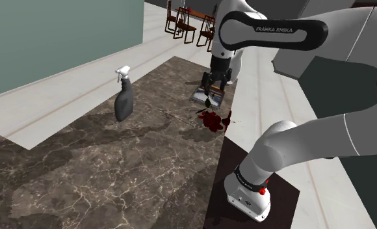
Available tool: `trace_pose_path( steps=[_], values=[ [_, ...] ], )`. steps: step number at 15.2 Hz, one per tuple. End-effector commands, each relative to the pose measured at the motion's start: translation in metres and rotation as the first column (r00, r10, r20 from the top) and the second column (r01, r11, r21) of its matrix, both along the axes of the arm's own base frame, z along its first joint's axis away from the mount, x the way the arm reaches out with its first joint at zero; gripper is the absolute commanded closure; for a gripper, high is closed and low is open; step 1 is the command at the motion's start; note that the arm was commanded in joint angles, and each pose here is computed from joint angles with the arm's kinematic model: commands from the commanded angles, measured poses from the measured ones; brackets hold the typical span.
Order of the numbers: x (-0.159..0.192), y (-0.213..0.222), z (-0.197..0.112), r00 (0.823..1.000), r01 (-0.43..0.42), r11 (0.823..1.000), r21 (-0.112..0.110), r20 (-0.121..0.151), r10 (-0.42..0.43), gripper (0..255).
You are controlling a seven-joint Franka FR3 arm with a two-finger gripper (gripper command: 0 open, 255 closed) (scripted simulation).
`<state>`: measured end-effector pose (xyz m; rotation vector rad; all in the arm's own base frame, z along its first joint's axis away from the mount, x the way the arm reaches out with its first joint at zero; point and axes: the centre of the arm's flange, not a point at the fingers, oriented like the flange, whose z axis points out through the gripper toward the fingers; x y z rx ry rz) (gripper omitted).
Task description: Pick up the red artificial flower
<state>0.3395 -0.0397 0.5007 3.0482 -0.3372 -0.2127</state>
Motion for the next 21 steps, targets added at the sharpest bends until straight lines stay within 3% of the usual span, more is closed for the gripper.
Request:
trace_pose_path(
  steps=[1, 5, 14, 15, 21],
  values=[
    [0.009, -0.018, -0.009, 0.999, 0.037, 0.999, -0.006, 0.022, -0.037, 0],
    [0.023, -0.052, -0.028, 0.994, 0.096, 0.995, -0.013, 0.053, -0.095, 0],
    [0.023, -0.052, -0.068, 0.994, 0.096, 0.995, -0.013, 0.053, -0.095, 0],
    [0.023, -0.051, -0.068, 0.994, 0.096, 0.995, -0.013, 0.053, -0.095, 255],
    [0.023, -0.051, -0.068, 0.994, 0.096, 0.995, -0.013, 0.053, -0.095, 255]
  ],
)
